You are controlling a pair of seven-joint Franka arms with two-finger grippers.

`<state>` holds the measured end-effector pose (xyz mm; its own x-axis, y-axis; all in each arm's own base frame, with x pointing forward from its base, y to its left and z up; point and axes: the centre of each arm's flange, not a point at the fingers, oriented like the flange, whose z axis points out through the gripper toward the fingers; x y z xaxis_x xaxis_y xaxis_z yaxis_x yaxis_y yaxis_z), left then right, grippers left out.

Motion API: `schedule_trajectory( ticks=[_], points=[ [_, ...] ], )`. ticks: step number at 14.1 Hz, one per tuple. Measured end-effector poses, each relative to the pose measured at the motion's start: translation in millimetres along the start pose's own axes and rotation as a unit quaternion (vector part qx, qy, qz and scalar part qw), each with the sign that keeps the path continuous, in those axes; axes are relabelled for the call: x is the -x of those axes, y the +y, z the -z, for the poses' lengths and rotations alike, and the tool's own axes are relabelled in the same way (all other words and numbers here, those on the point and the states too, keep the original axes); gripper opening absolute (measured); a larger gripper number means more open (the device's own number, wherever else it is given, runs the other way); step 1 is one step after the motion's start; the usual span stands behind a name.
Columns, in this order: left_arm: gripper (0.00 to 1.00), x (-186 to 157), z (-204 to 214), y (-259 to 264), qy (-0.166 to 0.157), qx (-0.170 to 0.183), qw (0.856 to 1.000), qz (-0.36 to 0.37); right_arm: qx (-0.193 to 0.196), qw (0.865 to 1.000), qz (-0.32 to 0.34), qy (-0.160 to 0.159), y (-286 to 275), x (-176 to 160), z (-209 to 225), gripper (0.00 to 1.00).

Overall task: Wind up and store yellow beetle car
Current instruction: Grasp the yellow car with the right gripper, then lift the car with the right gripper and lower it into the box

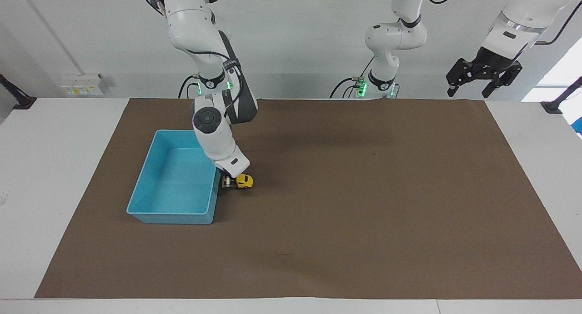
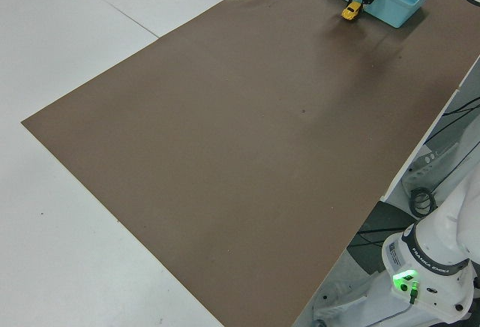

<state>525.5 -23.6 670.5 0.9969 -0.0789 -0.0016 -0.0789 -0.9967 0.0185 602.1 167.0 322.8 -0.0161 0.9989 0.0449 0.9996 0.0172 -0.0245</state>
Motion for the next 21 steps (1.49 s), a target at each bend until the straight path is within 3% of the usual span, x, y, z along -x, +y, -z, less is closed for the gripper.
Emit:
schedule_trajectory(
  ticks=[4,10,16,21],
  points=[
    [1.0,0.0,0.0,0.0,0.0,0.0,1.0,0.0,0.005,1.0,-0.008,0.003,11.0,-7.2,28.9,0.45],
    [1.0,0.0,0.0,0.0,0.0,0.0,1.0,0.0,0.001,1.0,-0.015,0.004,9.7,-3.6,120.0,0.45],
    [1.0,0.0,0.0,0.0,0.0,0.0,1.0,0.0,-0.027,0.998,-0.051,-0.003,-1.1,59.8,153.3,0.45],
    [1.0,0.0,0.0,0.0,0.0,0.0,1.0,0.0,-0.055,0.997,-0.056,-0.006,-18.4,120.1,138.0,0.45]
  ],
)
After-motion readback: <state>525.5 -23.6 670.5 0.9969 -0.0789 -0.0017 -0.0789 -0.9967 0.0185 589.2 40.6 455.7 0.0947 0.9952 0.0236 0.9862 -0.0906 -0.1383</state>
